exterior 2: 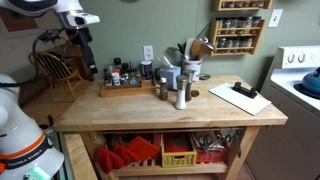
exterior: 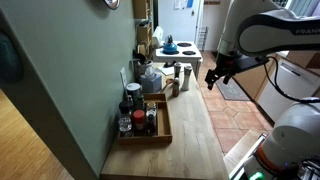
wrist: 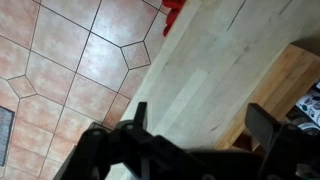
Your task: Place the black topped sauce bottle in the middle of the table
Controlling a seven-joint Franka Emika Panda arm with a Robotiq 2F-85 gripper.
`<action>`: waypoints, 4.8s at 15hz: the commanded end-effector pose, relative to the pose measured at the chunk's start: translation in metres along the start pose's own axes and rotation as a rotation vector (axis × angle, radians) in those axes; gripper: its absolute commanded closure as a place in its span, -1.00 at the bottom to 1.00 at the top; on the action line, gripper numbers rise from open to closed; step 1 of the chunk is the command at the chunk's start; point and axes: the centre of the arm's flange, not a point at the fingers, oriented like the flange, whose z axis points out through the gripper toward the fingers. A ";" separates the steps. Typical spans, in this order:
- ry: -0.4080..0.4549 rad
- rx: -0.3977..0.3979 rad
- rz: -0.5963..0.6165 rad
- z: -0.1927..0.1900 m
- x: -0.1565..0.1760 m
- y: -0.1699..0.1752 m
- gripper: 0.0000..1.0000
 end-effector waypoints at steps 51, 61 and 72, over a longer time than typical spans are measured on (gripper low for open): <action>-0.217 0.065 0.409 0.037 0.060 -0.308 -1.00; -0.254 0.072 0.428 0.092 0.089 -0.302 -1.00; -0.275 0.081 0.450 0.111 0.102 -0.294 -0.55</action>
